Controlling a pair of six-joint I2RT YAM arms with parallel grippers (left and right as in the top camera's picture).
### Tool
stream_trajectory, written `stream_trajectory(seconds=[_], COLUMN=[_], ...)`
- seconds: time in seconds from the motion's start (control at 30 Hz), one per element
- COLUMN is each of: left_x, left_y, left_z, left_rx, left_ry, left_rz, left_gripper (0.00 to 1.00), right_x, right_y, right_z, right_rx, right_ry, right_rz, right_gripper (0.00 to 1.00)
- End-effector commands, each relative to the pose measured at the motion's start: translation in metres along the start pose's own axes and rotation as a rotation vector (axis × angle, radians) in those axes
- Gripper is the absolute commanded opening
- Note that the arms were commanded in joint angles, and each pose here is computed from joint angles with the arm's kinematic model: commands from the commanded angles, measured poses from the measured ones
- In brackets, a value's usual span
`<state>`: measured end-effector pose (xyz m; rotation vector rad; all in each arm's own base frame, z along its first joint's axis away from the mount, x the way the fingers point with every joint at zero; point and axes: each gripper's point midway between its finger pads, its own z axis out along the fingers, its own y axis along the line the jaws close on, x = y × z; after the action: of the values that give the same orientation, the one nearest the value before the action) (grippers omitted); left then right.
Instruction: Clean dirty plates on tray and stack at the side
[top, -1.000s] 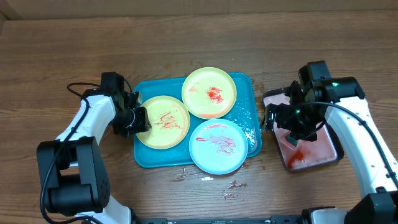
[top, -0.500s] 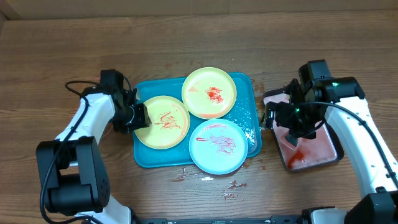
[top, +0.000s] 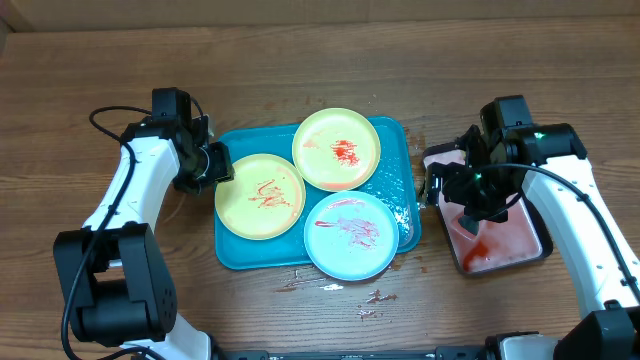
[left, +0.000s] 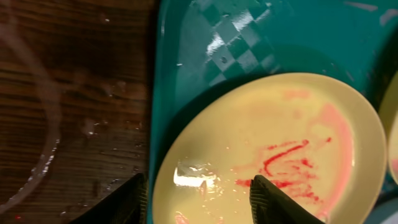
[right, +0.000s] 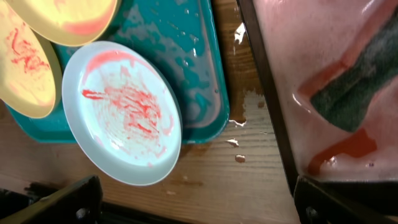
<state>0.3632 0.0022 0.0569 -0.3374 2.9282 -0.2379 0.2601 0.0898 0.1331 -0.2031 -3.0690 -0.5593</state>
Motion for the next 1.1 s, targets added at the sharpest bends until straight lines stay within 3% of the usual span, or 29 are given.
stream_trajectory(seconds=[0.0, 0.23, 0.43, 0.67, 0.9, 1.0, 1.07], left_x=[-0.006, -0.009, -0.008, -0.002, 0.007, 0.011, 0.012], left_y=[0.009, 0.012, 0.002, -0.011, -0.008, -0.006, -0.005], left_z=[0.002, 0.009, 0.020, 0.039, 0.057, 0.064, 0.067], left_rx=[-0.067, -0.079, -0.043, -0.024, -0.035, -0.039, -0.041], left_ry=[-0.016, -0.022, -0.002, 0.034, 0.090, 0.112, 0.121], left_rz=[-0.022, -0.020, 0.015, 0.069, 0.066, 0.062, 0.061], left_gripper=[0.56, 0.59, 0.54, 0.54, 0.46, 0.33, 0.13], right_x=[0.002, 0.019, 0.022, 0.023, 0.023, 0.023, 0.023], right_y=[0.004, 0.000, 0.006, 0.009, 0.009, 0.009, 0.009], right_z=[-0.008, -0.008, -0.009, -0.009, -0.009, -0.009, -0.009], right_rx=[-0.012, 0.007, -0.030, -0.049, -0.049, -0.049, -0.049], right_ry=[-0.010, 0.059, 0.075, 0.082, 0.082, 0.081, 0.080], right_rz=[-0.002, 0.075, 0.082, 0.083, 0.083, 0.083, 0.083], right_gripper=[1.00, 1.00, 1.00, 1.00, 1.00, 1.00, 1.00])
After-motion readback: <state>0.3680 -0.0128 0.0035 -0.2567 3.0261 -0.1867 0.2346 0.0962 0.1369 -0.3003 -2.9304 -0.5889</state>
